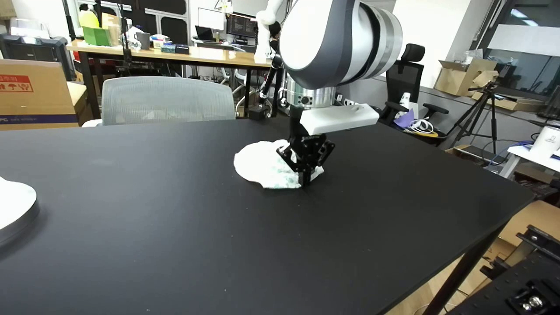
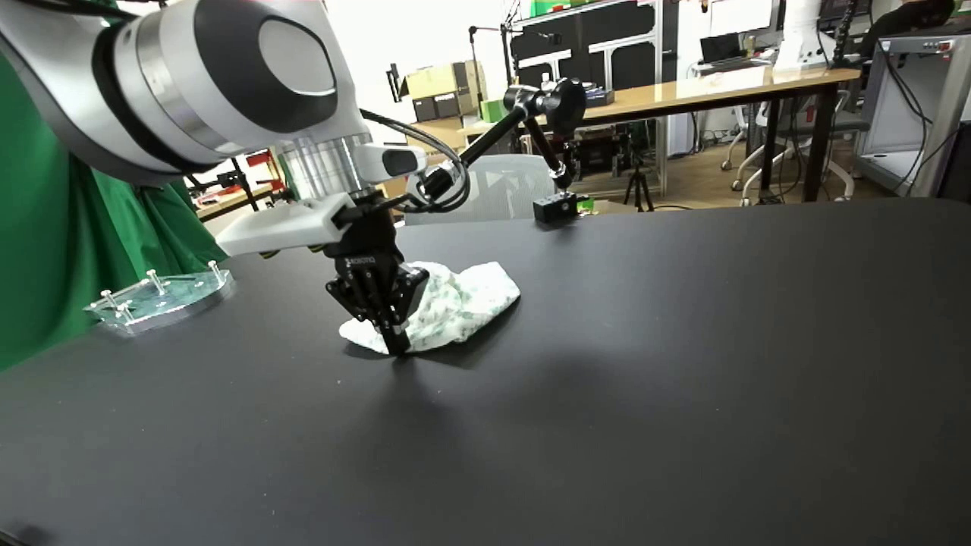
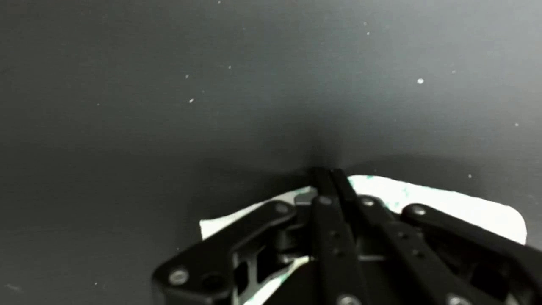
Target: Hang the cloth on the stand
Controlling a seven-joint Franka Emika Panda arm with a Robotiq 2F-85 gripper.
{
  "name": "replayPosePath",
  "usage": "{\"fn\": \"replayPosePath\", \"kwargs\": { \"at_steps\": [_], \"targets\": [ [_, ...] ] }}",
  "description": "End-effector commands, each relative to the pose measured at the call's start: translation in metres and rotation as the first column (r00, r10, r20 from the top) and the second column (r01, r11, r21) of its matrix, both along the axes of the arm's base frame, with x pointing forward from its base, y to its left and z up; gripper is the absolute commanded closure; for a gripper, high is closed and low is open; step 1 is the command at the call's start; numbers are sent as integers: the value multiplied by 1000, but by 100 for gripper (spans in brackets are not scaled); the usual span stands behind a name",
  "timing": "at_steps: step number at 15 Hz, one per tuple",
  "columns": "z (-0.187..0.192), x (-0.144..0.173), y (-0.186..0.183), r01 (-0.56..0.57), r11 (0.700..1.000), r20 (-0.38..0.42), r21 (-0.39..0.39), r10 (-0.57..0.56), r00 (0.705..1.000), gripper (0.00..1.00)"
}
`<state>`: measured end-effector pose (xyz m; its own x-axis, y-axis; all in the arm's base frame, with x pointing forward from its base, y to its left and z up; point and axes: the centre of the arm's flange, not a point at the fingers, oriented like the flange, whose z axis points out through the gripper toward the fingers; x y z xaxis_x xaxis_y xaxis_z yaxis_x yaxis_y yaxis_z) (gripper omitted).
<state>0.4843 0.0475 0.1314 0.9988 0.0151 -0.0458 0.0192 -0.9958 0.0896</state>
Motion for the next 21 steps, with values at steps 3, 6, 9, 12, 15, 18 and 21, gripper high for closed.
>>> {"fn": "replayPosePath", "kwargs": {
  "at_steps": [3,6,9,12,15,18,21],
  "targets": [
    [24,9,4,-13,999,29,35,12,1000,100],
    [36,16,5,-23,999,54,31,22,998,74],
    [46,30,-9,-18,1000,91,7,17,996,60],
    [48,40,-27,-65,998,94,-1,65,993,40],
    [41,46,-41,-146,989,87,4,145,986,20],
    [30,49,-47,-229,973,69,23,227,972,0],
    [20,51,-45,-298,954,59,38,296,953,0]
  ]
}}
